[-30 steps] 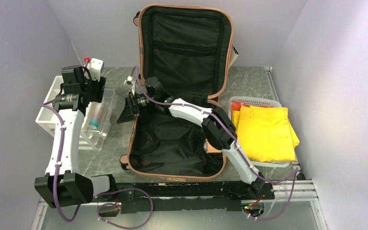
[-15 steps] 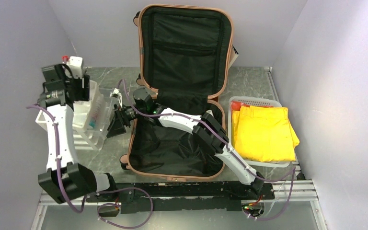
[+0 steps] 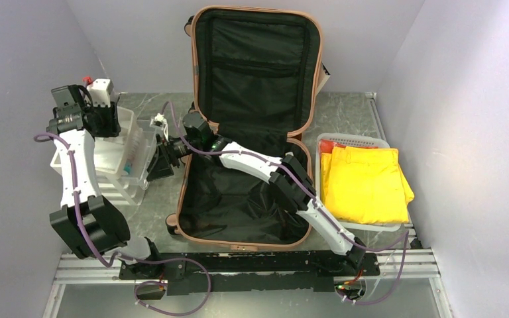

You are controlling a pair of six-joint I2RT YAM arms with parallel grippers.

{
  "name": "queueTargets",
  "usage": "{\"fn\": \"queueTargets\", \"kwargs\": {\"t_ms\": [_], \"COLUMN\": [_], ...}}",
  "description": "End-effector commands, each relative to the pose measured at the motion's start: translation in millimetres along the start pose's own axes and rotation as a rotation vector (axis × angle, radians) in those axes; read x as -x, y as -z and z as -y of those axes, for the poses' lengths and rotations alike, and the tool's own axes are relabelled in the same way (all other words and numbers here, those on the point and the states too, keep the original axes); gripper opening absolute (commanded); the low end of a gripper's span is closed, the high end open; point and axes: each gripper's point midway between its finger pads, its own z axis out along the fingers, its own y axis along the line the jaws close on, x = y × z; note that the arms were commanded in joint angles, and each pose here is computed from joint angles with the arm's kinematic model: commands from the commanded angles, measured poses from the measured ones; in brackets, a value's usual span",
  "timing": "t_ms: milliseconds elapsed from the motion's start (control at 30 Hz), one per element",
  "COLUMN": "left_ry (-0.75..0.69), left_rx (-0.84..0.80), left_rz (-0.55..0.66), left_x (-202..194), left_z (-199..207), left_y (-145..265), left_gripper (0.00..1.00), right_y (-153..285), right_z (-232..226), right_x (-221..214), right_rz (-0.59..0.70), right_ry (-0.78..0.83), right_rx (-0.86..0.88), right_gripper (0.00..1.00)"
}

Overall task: Open, take out, and arrange the luggage
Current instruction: Close the drawer of the storage box.

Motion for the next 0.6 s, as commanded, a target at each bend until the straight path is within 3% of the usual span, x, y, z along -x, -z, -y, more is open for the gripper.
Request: {"fn": "queueTargets", "kwargs": {"t_ms": [0, 433, 567], "left_ry": [0.012, 0.067, 0.093], "left_rx": [-0.017, -0.081, -0.097], "left_rz": [0.025, -0.013, 0.0], "left_x": [6.2, -17.2, -21.0], "left_z": [-1.4, 18.5, 27.8], "left_y": [-5.7, -2.8, 6.7], "left_gripper": [0.4, 0.08, 0.05], "right_y": [-0.5, -26.0, -33.2], "right_z": [14.0, 19.1, 17.5], "right_x": [1.7, 4.4, 7.5], "right_rz": [0.009, 0.043, 0.05], "right_ry": [0.036, 0.121, 0.147], "right_rx": [-0.021, -0.003, -0.011], "right_gripper": [0.66, 0.66, 0.65]}}
